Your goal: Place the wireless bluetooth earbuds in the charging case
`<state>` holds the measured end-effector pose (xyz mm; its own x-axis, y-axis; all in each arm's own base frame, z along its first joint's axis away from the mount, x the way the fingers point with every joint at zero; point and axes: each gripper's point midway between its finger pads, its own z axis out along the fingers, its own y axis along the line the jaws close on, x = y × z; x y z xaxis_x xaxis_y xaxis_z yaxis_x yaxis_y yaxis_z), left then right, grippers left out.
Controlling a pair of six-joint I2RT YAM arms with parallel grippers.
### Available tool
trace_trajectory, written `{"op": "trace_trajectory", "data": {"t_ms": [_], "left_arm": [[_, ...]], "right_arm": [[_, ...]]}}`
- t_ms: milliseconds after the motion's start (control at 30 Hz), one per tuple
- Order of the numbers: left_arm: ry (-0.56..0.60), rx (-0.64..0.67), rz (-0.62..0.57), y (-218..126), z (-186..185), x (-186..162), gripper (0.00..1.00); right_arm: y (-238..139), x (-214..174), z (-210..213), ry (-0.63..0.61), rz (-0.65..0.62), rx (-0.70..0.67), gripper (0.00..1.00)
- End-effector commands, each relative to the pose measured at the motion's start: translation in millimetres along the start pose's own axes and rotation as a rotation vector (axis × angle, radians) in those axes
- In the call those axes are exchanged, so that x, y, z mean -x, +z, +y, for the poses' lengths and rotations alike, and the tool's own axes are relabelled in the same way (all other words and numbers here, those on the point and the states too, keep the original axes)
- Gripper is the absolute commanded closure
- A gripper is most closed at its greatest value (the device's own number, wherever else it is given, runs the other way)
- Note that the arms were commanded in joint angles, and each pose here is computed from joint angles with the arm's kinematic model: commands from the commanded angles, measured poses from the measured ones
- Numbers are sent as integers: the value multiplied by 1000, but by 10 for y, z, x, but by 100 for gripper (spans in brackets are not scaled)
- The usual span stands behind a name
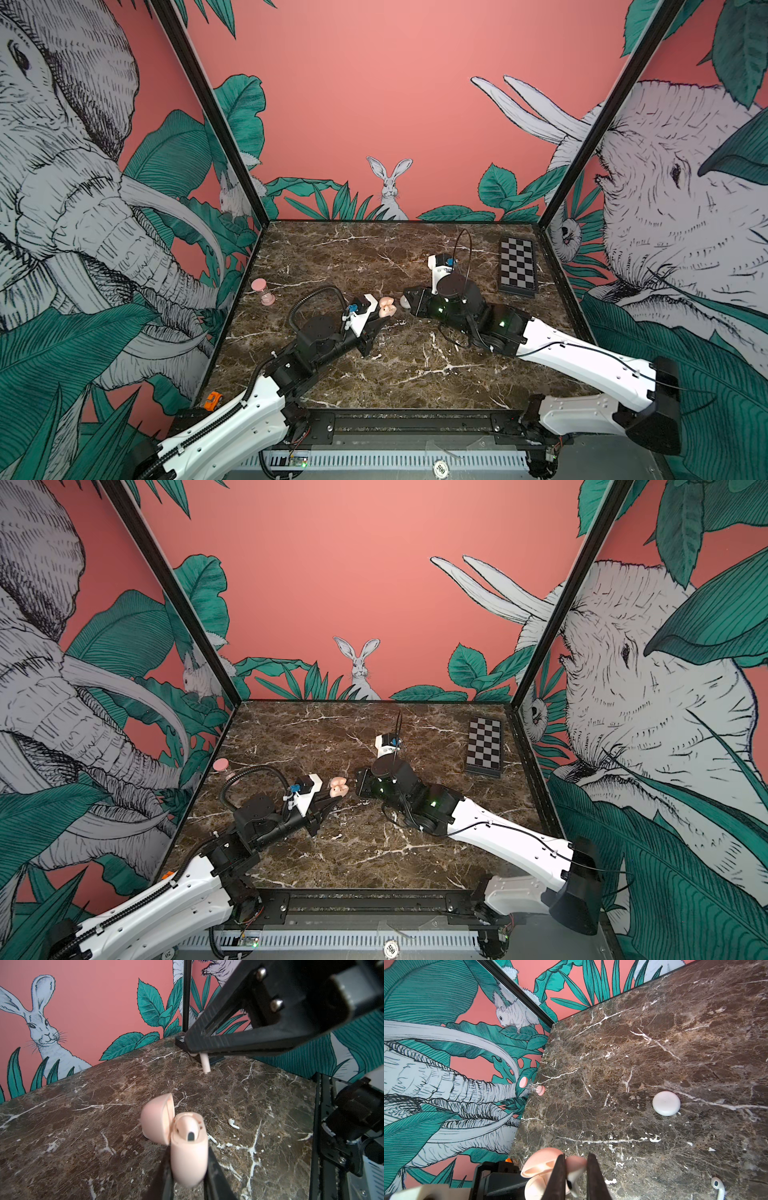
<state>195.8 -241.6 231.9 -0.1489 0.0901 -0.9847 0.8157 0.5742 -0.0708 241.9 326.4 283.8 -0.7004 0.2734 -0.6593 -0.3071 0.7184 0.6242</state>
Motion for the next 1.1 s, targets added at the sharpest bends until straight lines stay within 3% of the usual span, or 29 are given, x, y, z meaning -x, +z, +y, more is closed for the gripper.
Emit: {"op": "trace_trajectory", "data": {"t_ms": [0,133,1067], "left_arm": [[-30,10,-79,13,26,169,100],[-53,57,-145,14,117,213,100],[-86,-25,-195,35,-3,162,100]], "right_arm": [[-81,96,106,-7,-42,40,87],[-87,97,155,-13,-42,57,88],[104,3,363,-43,-30,91,88]]}}
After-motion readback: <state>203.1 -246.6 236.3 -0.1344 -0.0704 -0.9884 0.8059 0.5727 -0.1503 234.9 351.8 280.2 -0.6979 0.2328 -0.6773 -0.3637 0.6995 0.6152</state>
